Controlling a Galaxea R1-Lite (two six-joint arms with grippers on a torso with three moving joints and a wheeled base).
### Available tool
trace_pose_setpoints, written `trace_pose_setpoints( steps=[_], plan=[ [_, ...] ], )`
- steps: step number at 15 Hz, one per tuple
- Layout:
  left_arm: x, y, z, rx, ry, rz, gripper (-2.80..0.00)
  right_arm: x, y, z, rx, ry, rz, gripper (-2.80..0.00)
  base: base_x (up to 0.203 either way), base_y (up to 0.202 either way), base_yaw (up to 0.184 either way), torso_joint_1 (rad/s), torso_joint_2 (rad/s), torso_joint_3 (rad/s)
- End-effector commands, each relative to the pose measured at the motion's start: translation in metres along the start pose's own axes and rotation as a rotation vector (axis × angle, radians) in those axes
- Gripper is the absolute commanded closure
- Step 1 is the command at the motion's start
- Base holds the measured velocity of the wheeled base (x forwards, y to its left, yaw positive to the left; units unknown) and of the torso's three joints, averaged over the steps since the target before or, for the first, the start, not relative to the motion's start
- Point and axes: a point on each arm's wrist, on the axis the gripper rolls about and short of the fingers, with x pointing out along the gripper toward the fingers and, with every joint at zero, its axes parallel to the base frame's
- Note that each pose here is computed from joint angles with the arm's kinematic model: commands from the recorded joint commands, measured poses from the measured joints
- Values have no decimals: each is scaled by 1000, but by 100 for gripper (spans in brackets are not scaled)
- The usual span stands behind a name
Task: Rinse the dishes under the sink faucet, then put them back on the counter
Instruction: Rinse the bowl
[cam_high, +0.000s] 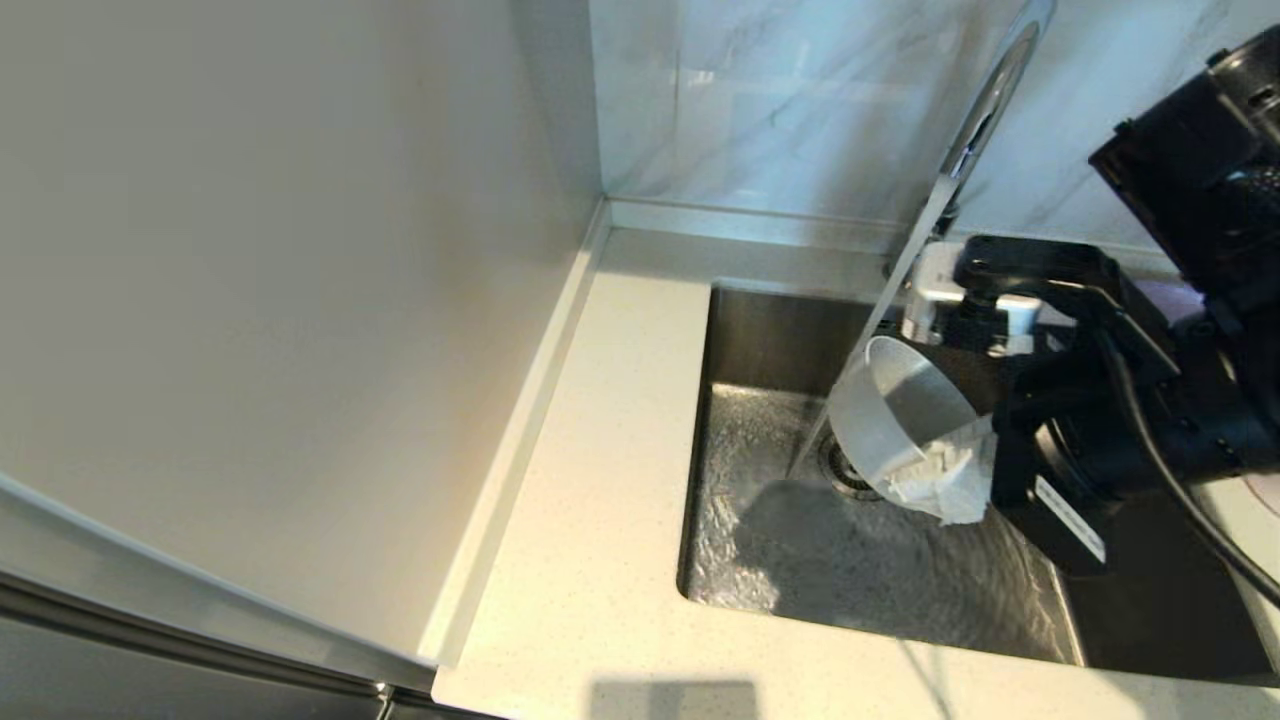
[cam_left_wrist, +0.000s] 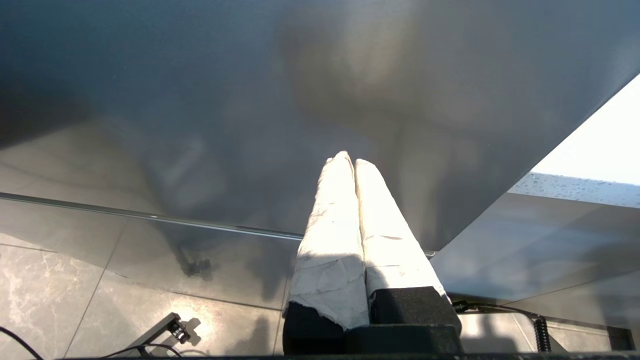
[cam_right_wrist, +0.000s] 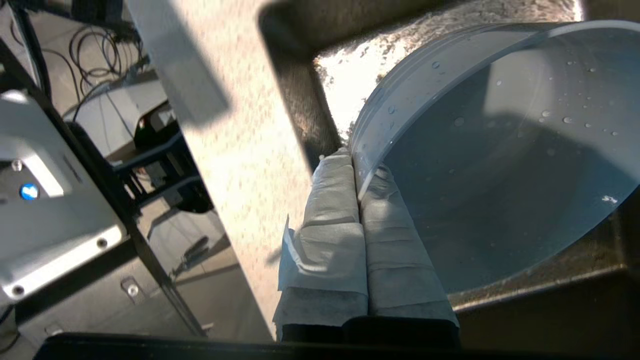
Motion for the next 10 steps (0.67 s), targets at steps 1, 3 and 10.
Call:
trace_pose_setpoints(
  steps=[1,3,10],
  plan=[
    [0,0,0,-1,0,0,0,21,-6,17,14,13,3,0,0,0,0,0,0,0],
    [0,0,0,-1,0,0,0,32,-11,26,84,20,-24,0,0,0,0,0,0,0],
    [0,0,0,-1,0,0,0,63,-22,44,241,16,-183,0,0,0,0,0,0,0]
  ],
)
